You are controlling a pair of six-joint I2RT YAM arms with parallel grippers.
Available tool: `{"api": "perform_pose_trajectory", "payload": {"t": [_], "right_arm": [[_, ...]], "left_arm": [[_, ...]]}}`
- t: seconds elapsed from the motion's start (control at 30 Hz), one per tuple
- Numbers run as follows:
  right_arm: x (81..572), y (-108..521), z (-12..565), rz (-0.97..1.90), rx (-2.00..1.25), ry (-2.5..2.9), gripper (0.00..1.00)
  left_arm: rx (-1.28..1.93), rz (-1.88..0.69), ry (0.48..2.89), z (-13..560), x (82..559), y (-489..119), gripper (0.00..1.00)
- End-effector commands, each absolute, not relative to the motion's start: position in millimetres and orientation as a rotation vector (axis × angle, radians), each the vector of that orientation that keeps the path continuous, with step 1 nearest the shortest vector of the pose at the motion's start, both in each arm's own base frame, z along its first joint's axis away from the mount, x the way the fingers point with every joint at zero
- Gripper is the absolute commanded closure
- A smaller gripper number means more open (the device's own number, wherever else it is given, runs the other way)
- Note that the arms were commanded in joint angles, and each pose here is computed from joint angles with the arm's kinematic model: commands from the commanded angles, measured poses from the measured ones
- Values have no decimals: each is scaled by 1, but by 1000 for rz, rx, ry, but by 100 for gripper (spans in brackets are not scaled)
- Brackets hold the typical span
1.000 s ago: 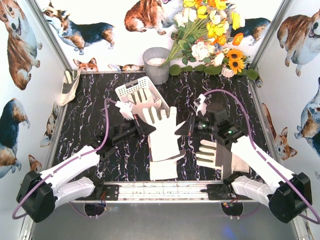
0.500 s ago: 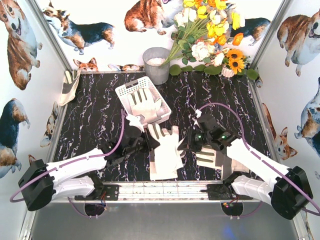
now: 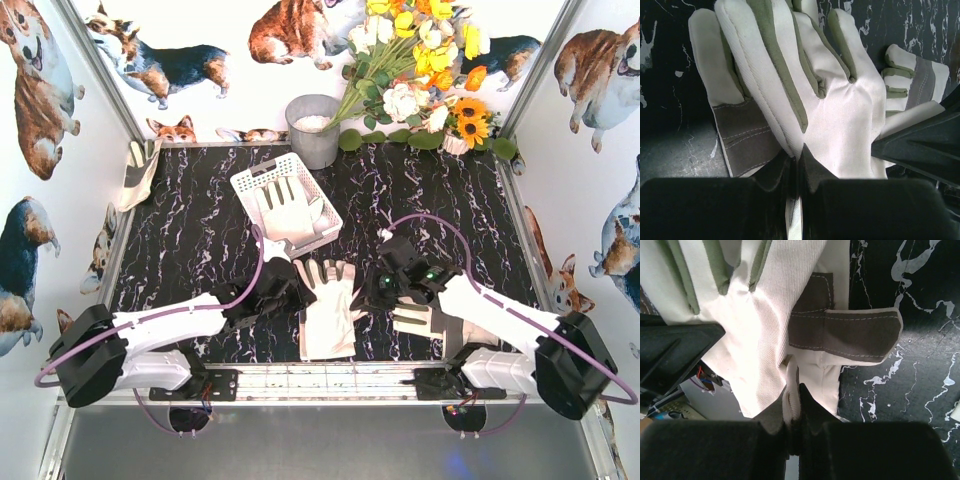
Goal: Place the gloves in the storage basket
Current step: Pair the glove with the glove.
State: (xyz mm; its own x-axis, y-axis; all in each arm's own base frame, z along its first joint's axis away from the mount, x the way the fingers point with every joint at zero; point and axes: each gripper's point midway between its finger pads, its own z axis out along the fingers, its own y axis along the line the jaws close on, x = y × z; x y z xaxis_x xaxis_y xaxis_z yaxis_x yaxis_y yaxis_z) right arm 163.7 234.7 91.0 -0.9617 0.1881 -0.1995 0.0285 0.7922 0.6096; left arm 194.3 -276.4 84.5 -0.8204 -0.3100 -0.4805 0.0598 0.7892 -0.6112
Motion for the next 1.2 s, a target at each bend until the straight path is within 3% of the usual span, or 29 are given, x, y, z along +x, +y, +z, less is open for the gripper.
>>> {"api": "perform_pose_trajectory", "payload": {"t": [0.0,1.07,1.17], "right_arm": [[158,225,78,827,164,2801,100],[155,226,45,676,164,2994,100],[156,225,47,675,159,2985,100]], "left_arm": [[-243,-648,2368,78,214,-252,100],[-295,-367,2562,28,209,-229,100],[-303,-364,2566,26,210,-228,93]]}}
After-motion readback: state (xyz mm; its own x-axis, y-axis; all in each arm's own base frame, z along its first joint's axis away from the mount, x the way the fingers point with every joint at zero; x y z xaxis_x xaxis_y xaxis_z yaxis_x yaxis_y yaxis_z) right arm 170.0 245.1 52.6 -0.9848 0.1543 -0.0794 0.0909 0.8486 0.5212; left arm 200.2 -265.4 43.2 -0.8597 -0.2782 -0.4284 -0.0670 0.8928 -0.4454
